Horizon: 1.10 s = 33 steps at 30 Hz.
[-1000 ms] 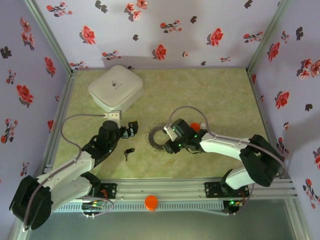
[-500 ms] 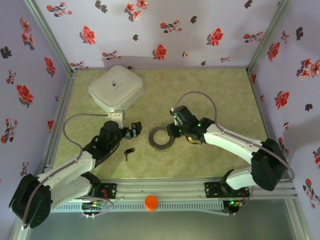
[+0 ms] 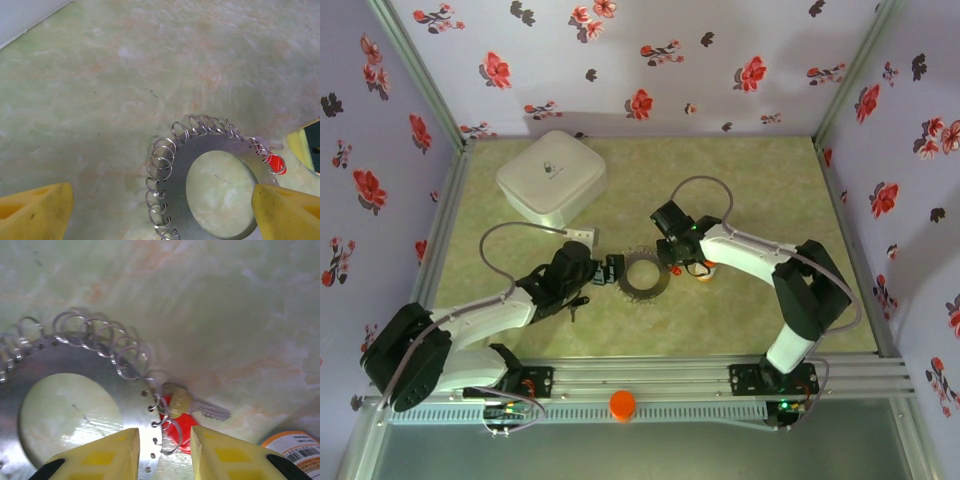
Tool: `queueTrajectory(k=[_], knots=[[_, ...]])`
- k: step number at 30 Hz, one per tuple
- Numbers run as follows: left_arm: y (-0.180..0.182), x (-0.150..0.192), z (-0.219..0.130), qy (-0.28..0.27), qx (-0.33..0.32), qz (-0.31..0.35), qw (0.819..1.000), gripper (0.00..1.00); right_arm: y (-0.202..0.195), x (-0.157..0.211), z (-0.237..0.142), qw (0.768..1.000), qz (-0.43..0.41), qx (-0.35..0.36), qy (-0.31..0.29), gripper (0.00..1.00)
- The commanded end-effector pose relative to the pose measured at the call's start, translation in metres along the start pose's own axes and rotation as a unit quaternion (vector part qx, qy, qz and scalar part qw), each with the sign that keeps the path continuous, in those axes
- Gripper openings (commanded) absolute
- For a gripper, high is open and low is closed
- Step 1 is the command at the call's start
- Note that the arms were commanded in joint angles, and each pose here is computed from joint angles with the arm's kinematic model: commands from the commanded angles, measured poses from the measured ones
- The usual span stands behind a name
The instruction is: Put the keys on the keyring
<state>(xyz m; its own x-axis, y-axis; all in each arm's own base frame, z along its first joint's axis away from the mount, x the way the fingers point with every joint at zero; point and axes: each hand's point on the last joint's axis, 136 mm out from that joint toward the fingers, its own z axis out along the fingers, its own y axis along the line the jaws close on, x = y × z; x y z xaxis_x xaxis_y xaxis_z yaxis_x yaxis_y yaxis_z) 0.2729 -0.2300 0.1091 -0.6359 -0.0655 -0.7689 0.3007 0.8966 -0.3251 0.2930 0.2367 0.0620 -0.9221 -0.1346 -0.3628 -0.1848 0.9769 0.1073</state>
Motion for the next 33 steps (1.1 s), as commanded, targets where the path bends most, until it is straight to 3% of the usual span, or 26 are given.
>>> queueTrajectory(k=[1, 5, 10, 26, 33], knots=[[-0.007, 0.002, 0.003, 0.02, 0.002, -0.011, 1.0, 0.9, 0.0, 0.002, 0.002, 1.0, 0.011, -0.001, 0.017, 0.31], [-0.028, 0.012, 0.007, 0.051, 0.038, 0.022, 0.998, 0.79, -0.004, 0.006, 0.006, 1.0, 0.016, 0.005, 0.019, 0.31], [-0.048, 0.023, 0.009, 0.078, 0.053, 0.057, 0.994, 0.79, -0.008, 0.008, 0.014, 0.999, 0.035, 0.006, 0.023, 0.29], [-0.06, 0.013, 0.018, 0.064, 0.066, 0.058, 0.994, 0.79, -0.012, 0.024, 0.034, 0.998, 0.026, 0.017, 0.054, 0.23], [-0.061, 0.009, 0.017, 0.058, 0.066, 0.06, 0.994, 0.78, -0.016, 0.019, 0.023, 0.999, 0.018, 0.028, 0.041, 0.22]])
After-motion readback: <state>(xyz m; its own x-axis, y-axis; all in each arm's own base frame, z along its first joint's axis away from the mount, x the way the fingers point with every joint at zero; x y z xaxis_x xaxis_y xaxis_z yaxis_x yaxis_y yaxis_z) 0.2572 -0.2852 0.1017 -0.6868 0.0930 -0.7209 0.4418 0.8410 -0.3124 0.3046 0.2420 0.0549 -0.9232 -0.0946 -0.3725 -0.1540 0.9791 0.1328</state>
